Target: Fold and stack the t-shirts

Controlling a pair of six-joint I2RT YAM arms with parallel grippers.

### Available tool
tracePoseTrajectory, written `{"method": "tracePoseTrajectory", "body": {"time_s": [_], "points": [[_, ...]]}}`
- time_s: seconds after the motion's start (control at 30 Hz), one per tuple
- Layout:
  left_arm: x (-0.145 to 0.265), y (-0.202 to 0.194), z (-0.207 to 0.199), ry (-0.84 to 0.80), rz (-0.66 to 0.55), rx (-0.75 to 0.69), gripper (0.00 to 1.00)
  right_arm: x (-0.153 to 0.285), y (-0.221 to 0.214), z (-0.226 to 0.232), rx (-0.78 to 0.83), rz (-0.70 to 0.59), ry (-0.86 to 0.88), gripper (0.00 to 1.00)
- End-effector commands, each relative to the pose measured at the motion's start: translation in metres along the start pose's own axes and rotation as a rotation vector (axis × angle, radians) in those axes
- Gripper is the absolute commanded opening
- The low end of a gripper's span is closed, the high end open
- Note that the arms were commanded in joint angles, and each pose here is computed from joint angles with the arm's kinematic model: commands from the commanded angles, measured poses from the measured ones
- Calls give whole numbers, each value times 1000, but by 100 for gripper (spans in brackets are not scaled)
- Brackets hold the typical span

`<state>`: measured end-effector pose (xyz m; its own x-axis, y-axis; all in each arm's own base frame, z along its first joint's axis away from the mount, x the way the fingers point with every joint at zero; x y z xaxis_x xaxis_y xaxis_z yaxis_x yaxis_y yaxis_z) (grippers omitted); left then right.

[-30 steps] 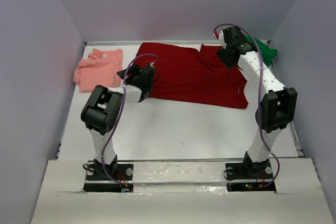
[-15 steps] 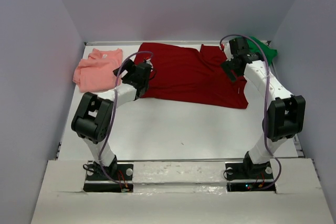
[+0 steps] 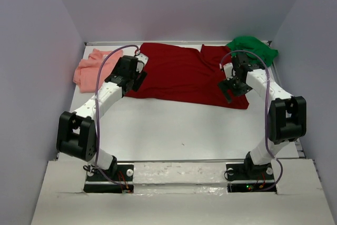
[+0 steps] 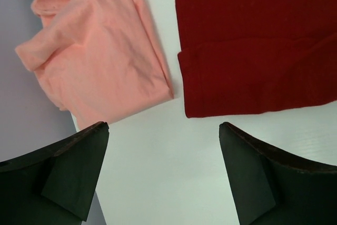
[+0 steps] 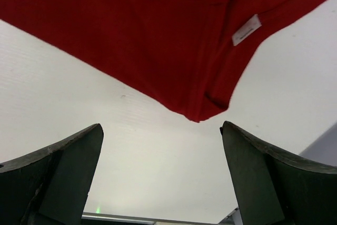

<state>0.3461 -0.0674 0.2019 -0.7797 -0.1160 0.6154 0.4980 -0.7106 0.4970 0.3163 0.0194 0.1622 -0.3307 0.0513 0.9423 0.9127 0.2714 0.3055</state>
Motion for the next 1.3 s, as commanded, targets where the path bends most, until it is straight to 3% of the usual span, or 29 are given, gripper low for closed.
{"method": "tracePoseTrajectory", "body": {"time_s": [0.0, 0.67, 1.03, 1.27], "points": [[8, -4, 4, -48, -4, 44, 99, -5, -2, 15, -23, 22, 141, 100], [37, -32, 21, 2, 19, 69, 99, -92, 2, 29, -1, 239, 239, 100], [41, -30, 27, 19, 13, 60, 99, -90, -52, 26, 2, 398, 264, 100], [41, -33, 24, 12, 11, 60, 99, -76, -66, 15, -22, 409, 230, 100]]}}
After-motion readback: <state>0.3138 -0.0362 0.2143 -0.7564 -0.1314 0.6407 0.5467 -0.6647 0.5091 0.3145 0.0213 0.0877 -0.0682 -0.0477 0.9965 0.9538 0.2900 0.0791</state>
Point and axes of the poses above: each gripper's point midway between its finger pads, its own x axis back along the fingers, its own z axis along the line the jaws close on, y = z × x, the point moved 7 cm from there along x, back along the fingers, and after that the axes turned 12 degrees about -x, right-handed, at the moved point
